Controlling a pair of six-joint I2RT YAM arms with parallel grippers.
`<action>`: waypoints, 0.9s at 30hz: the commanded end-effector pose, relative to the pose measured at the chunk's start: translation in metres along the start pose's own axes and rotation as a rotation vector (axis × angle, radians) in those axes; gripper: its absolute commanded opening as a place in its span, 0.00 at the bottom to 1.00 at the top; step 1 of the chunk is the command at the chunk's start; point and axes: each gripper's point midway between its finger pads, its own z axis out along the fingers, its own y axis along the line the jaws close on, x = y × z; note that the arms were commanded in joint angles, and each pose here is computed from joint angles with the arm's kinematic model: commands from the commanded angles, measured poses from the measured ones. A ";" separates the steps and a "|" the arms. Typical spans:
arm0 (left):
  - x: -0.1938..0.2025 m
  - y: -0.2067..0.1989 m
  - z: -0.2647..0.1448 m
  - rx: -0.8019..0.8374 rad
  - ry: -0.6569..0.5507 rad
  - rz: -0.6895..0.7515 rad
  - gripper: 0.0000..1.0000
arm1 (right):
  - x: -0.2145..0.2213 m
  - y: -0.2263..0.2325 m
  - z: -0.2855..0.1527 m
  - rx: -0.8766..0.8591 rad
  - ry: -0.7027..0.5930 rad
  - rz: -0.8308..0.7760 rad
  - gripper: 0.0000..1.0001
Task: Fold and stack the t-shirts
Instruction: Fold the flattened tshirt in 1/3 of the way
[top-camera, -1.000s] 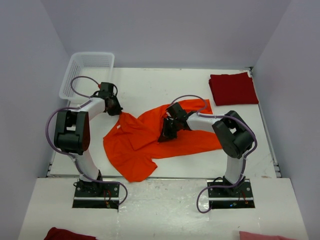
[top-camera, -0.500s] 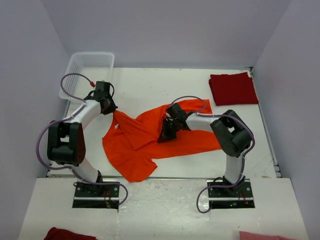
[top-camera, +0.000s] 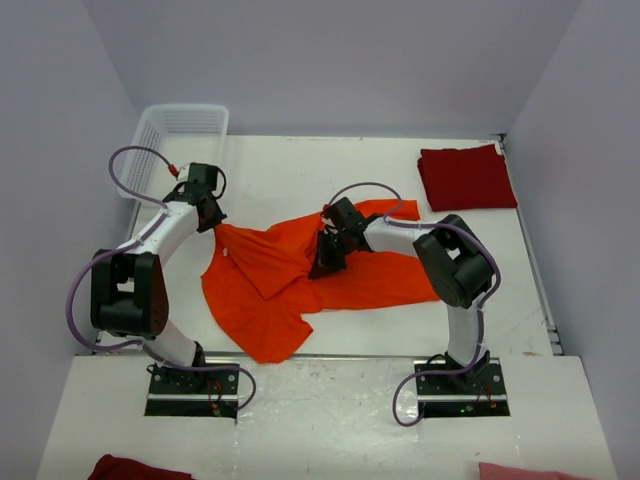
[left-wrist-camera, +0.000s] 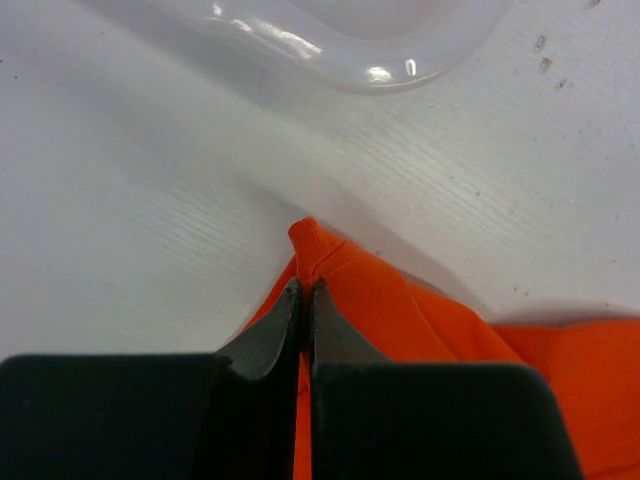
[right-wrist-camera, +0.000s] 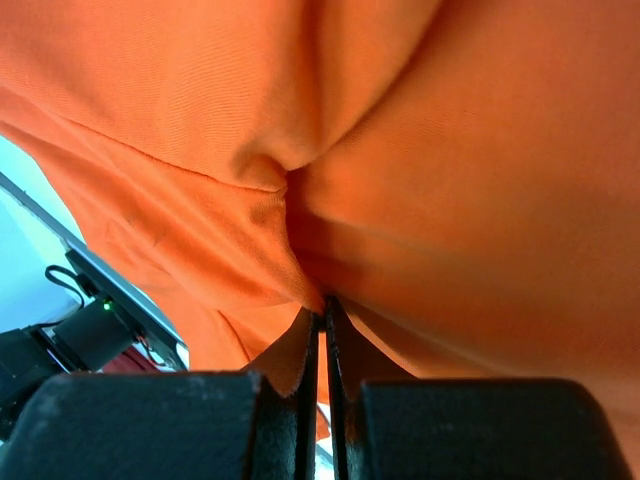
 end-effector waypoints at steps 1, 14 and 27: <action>-0.016 0.026 -0.008 -0.106 -0.072 -0.064 0.00 | -0.002 0.011 -0.007 -0.010 0.012 -0.055 0.00; -0.038 0.039 -0.023 -0.159 -0.145 -0.117 0.00 | -0.006 0.041 -0.027 -0.100 0.025 -0.166 0.00; -0.026 0.043 0.000 -0.201 -0.081 -0.083 0.00 | 0.005 0.070 -0.039 -0.224 0.121 -0.219 0.00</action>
